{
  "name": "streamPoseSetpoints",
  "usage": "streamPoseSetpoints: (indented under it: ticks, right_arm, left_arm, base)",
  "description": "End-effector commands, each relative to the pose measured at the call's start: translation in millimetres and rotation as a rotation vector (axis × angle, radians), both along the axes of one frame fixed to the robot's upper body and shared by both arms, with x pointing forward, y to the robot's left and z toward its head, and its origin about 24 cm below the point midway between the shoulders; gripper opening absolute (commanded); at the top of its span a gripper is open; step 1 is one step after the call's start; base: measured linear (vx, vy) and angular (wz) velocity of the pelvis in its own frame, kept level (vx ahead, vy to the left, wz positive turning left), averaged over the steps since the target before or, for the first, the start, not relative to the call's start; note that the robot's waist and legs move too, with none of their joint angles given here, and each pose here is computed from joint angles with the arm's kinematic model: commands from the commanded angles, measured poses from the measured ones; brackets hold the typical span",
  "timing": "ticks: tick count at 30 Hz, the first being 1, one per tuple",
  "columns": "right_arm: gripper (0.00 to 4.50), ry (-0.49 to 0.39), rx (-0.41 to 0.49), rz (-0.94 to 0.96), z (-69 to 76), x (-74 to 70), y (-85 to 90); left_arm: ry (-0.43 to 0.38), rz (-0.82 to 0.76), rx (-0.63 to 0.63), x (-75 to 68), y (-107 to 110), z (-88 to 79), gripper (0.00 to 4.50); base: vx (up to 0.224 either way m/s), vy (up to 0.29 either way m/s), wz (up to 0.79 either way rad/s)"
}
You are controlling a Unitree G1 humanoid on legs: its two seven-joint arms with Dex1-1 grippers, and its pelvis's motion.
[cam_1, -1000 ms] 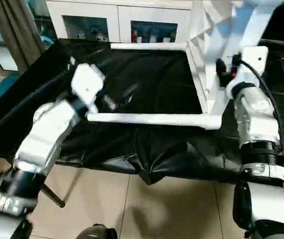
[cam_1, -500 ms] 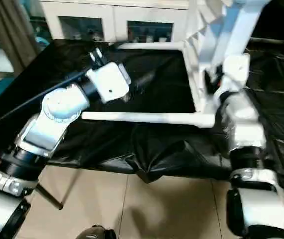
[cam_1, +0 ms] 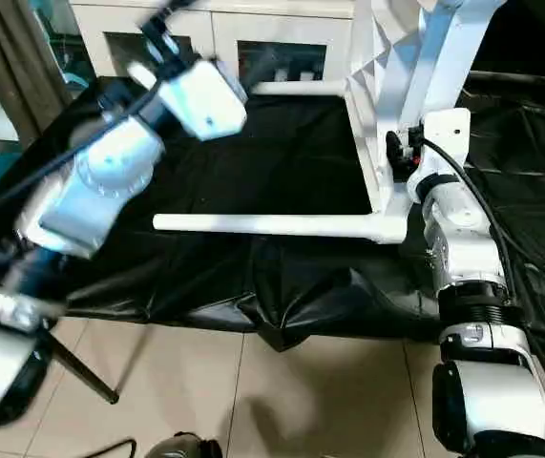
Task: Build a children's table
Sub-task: Flip table
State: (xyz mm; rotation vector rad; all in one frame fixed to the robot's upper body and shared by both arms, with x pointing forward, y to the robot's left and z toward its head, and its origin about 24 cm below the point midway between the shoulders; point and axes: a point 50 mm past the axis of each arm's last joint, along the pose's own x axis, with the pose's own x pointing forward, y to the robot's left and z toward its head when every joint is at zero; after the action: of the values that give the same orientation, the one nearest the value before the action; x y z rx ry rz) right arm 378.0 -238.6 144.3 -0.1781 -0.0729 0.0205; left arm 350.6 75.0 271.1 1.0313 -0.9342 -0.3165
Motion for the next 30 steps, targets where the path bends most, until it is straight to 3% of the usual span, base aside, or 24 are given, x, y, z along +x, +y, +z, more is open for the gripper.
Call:
streamPoseSetpoints:
  ticks: [1, 10, 11, 13, 18, 21, 23, 30]
  right_arm:
    - [2.07, -0.030, -0.007, 0.028, 8.4, 3.7, 5.8]
    - [1.95, -0.070, -0.014, 0.060, 18.2, 5.1, 11.4]
    - [1.95, -0.076, -0.019, 0.061, 19.5, 5.0, 11.6]
    - [1.95, -0.082, -0.026, 0.058, 20.6, 4.5, 10.8]
    - [1.95, -0.095, -0.034, 0.048, 23.9, 2.8, 6.2]
    - [1.95, -0.116, -0.046, 0.034, 31.9, 2.5, -0.7]
    - [1.95, -0.125, -0.052, 0.027, 36.1, 2.4, -3.9]
    - [1.95, -0.141, -0.069, 0.024, 43.5, 2.3, -8.4]
  left_arm:
    - [0.002, 0.036, 0.025, 6.7, 4, -0.1, 4.50]
    - [0.024, 0.144, 0.007, 30.7, 14, 9.3, 4.50]
    - [0.037, 0.154, -0.022, 33.9, 17, 12.9, 4.22]
    - [0.047, 0.153, -0.061, 35.4, 19, 17.5, 4.14]
    - [0.034, 0.091, -0.118, 30.7, 16, 22.1, 3.74]
    - [0.071, 0.022, -0.161, 26.7, 9, 15.8, 3.68]
    - [0.093, 0.000, -0.180, 25.8, 7, 13.1, 3.31]
    - [0.148, -0.058, -0.204, 22.7, -1, 6.0, 3.08]
  base:
    - [0.000, 0.000, 0.00]
    - [0.000, 0.000, 0.00]
    - [0.000, 0.000, 0.00]
    - [0.000, 0.000, 0.00]
    - [0.000, 0.000, 0.00]
    - [0.000, 0.000, 0.00]
    - [0.000, 0.000, 0.00]
    - [0.000, 0.000, 0.00]
